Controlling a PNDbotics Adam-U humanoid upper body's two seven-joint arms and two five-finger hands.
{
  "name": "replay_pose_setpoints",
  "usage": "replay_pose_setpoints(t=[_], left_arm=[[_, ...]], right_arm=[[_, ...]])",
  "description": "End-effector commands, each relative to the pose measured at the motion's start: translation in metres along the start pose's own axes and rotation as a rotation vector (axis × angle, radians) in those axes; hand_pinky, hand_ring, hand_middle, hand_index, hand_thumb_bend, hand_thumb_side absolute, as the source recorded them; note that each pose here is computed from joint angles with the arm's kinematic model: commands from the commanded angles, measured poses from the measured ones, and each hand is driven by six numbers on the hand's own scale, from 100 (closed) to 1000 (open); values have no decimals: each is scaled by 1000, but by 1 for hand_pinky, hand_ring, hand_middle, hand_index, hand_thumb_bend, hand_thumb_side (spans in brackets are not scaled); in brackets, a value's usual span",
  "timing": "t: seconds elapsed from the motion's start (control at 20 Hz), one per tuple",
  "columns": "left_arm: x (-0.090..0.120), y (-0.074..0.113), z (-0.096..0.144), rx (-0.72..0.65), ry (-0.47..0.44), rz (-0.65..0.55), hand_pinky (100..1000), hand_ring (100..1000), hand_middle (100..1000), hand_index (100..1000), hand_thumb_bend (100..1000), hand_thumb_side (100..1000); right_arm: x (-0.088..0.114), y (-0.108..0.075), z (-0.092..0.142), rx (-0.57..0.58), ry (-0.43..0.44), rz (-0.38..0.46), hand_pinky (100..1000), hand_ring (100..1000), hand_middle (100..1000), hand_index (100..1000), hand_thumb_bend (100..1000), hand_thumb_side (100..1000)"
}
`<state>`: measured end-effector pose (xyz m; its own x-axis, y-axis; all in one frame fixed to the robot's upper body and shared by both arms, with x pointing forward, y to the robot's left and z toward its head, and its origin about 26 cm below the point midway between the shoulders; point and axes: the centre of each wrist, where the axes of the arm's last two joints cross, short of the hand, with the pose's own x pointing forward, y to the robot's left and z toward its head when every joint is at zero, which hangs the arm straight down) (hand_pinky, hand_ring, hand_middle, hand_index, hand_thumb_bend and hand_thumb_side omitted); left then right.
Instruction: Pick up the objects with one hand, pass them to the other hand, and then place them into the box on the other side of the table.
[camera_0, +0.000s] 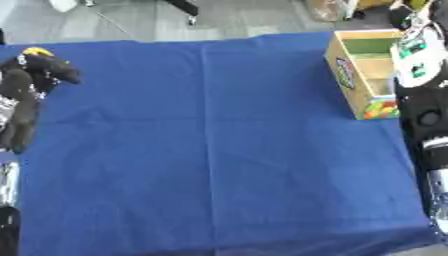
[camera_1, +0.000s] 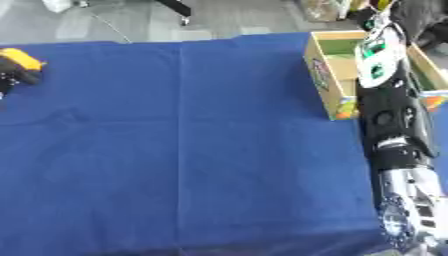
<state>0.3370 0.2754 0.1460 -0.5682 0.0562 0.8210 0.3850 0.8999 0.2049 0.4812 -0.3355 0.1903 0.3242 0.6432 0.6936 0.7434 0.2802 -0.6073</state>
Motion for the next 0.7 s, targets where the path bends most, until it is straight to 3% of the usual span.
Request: replay_pose_setpoints(t=[0.05, 0.1, 0.3, 0.4, 0.45, 0.5, 0.55, 0.7], left_arm=[[9, 4, -2, -4, -19, -31, 819, 577, 564, 613, 536, 636], [9, 4, -2, -4, -17, -32, 819, 577, 564, 613, 536, 636], [9, 4, -2, -6, -16, -32, 818, 577, 564, 613, 537, 636], [9, 4, -2, -4, -16, -34, 818, 577, 564, 612, 540, 635], [9, 4, -2, -4, -15, -34, 818, 577, 564, 612, 541, 636], [9, 5, -1, -3, -14, -34, 818, 577, 564, 612, 541, 636], [9, 5, -1, -3, -13, -34, 818, 577, 563, 612, 541, 636], [9, 5, -1, 0, -12, -36, 817, 577, 563, 611, 542, 636]], right_arm=[[-7, -8, -16, -44, 62, 17, 792, 711, 686, 572, 196, 100], [-12, -5, -16, -39, 80, 28, 792, 712, 687, 579, 198, 100], [-31, 6, -14, 0, 162, 73, 804, 738, 729, 761, 267, 144], [-40, 11, -11, 27, 183, 93, 814, 754, 755, 822, 343, 222], [-45, 13, -10, 39, 191, 101, 822, 769, 780, 879, 461, 322], [-48, 15, -9, 48, 197, 107, 823, 770, 783, 884, 472, 332], [-52, 16, -9, 53, 200, 113, 831, 783, 808, 927, 552, 401], [-56, 17, -8, 37, 192, 113, 831, 784, 811, 940, 574, 432]])
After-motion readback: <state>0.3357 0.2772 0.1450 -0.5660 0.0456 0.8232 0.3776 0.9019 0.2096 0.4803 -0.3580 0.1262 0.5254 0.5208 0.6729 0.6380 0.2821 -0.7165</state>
